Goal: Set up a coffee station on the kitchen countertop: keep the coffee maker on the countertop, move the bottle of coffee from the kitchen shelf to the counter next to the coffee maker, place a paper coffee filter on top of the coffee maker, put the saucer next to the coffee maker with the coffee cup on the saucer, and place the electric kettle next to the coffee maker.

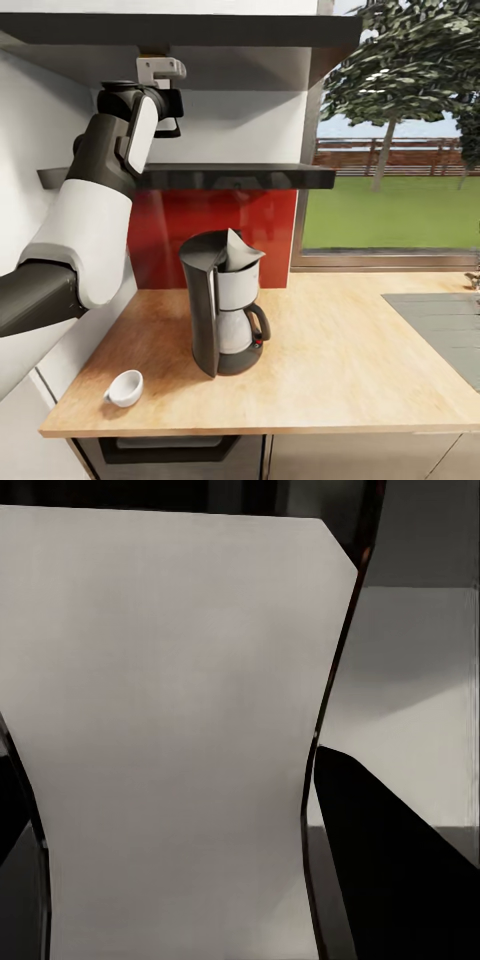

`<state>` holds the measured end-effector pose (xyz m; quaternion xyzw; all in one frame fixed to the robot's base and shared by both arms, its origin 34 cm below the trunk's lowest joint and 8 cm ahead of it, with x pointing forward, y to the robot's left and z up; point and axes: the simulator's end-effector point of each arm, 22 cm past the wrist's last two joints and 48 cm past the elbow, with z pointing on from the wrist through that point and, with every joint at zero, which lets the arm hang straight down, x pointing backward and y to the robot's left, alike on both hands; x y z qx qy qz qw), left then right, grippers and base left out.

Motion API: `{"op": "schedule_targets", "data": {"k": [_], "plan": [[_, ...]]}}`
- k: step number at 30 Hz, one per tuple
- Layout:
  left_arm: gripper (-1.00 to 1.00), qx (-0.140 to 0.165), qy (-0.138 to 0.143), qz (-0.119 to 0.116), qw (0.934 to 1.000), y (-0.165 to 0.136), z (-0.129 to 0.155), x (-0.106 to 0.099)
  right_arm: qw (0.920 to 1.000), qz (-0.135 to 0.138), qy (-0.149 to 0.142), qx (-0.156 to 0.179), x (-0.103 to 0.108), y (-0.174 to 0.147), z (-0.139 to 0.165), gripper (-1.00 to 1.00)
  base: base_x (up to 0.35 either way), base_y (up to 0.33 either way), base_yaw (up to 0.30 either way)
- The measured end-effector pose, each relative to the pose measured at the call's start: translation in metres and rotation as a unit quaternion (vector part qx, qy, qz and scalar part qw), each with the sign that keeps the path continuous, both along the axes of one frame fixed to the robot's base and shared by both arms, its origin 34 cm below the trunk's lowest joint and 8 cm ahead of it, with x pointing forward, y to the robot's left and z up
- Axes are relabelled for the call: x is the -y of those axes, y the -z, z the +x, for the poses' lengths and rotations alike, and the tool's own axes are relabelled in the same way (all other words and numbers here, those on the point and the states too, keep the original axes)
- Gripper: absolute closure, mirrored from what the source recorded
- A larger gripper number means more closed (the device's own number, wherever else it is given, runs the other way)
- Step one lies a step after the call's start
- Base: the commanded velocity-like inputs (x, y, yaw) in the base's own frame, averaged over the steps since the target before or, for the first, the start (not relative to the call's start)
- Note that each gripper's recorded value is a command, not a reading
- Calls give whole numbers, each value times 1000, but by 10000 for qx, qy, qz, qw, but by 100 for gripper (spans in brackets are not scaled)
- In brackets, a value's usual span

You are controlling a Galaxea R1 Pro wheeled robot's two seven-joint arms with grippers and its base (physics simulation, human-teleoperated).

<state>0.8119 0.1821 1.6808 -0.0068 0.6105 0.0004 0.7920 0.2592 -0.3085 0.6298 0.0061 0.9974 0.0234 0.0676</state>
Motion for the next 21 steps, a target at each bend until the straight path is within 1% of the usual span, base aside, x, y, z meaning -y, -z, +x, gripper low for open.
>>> {"op": "schedule_targets", "data": {"k": [8, 12, 15, 21], "plan": [[100, -28, -2, -6, 10000, 2, 2, -1, 10000, 1, 5, -1, 0, 0, 0, -100, -332, 0, 0], [100, -42, 3, -6, 10000, 4, 2, 0, 10000, 1, 6, 0, 0, 0, 0, -100, -267, 0, 0], [100, -79, 11, -12, 10000, 8, 4, 0, 10000, 1, 7, 0, 0, 0, 0, -100, -139, 0, 0], [100, -147, 17, -20, 9999, 17, 7, 0, 10000, 2, 11, -2, 0, 0, 0, -100, -25, 0, 0]]}}
